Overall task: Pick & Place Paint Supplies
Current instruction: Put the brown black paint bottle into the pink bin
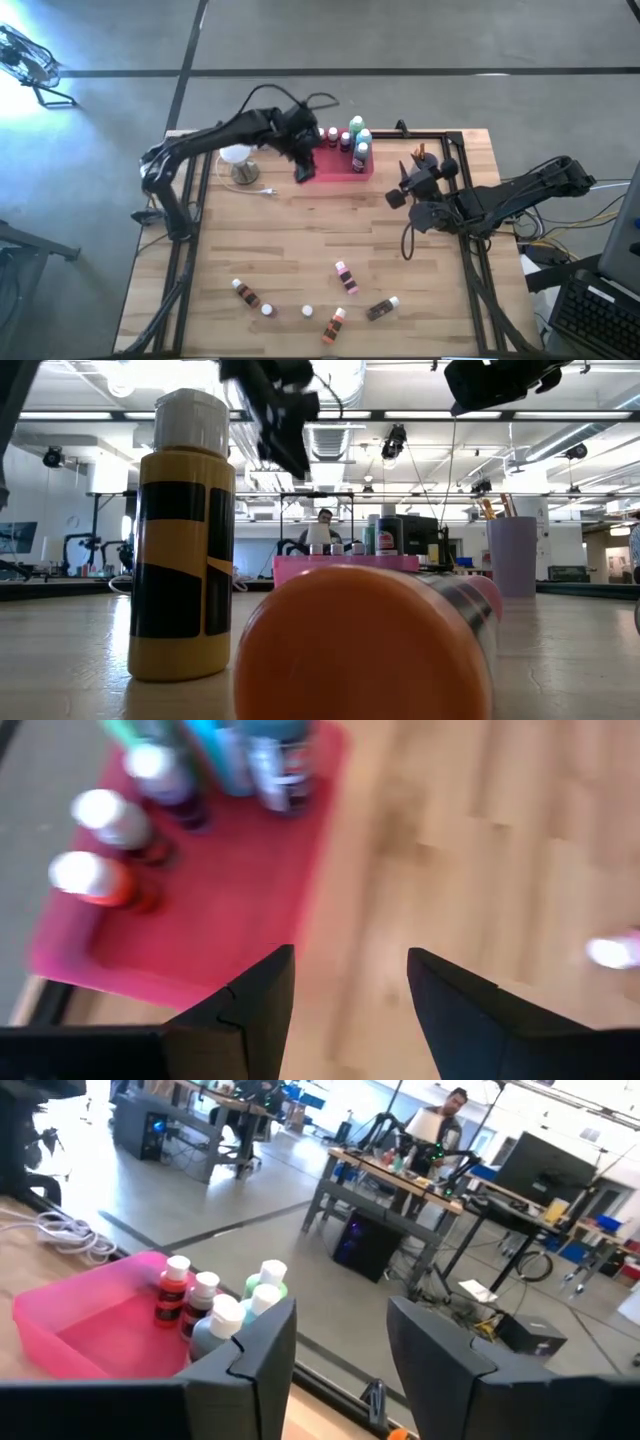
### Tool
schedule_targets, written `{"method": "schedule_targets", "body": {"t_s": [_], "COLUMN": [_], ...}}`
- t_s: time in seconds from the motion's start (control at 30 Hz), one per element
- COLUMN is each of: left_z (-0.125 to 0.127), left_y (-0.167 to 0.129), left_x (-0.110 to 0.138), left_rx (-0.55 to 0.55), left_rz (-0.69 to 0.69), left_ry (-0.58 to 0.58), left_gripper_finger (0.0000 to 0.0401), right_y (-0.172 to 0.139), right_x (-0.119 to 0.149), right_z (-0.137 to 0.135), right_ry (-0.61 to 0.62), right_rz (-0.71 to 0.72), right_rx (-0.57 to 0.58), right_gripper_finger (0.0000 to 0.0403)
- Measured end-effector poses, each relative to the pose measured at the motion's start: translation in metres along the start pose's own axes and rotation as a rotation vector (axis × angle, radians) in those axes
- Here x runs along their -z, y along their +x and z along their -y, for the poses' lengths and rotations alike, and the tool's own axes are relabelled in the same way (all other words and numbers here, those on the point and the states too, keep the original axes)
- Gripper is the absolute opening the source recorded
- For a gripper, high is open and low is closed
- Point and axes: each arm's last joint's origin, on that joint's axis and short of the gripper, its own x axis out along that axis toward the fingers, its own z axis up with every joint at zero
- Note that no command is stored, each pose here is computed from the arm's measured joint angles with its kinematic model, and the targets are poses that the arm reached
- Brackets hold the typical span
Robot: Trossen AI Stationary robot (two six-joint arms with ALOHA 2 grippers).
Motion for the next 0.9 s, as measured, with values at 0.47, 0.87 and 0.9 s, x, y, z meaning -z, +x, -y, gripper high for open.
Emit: {"method": "schedule_targets", "body": {"t_s": [0.47,0.87,0.9], "left_z": [0.124,0.183,0.188], "left_y": [-0.081,-0.099,-0.097], "left_x": [0.055,0.123,0.128], "left_rx": [0.082,0.205,0.215], "left_rz": [0.104,0.041,0.027], "left_ry": [-0.037,0.014,0.061], "left_gripper_finger": [0.02,0.02,0.02], "right_y": [0.0,0.0,0.0], "right_x": [0.0,0.001,0.001], "right_z": [-0.002,-0.003,-0.004], "right_ry": [0.006,0.072,0.072], "right_rz": [-0.022,-0.043,-0.049], "right_rx": [-0.057,-0.1,-0.112], "right_gripper_finger": [0.0178,0.019,0.019]}}
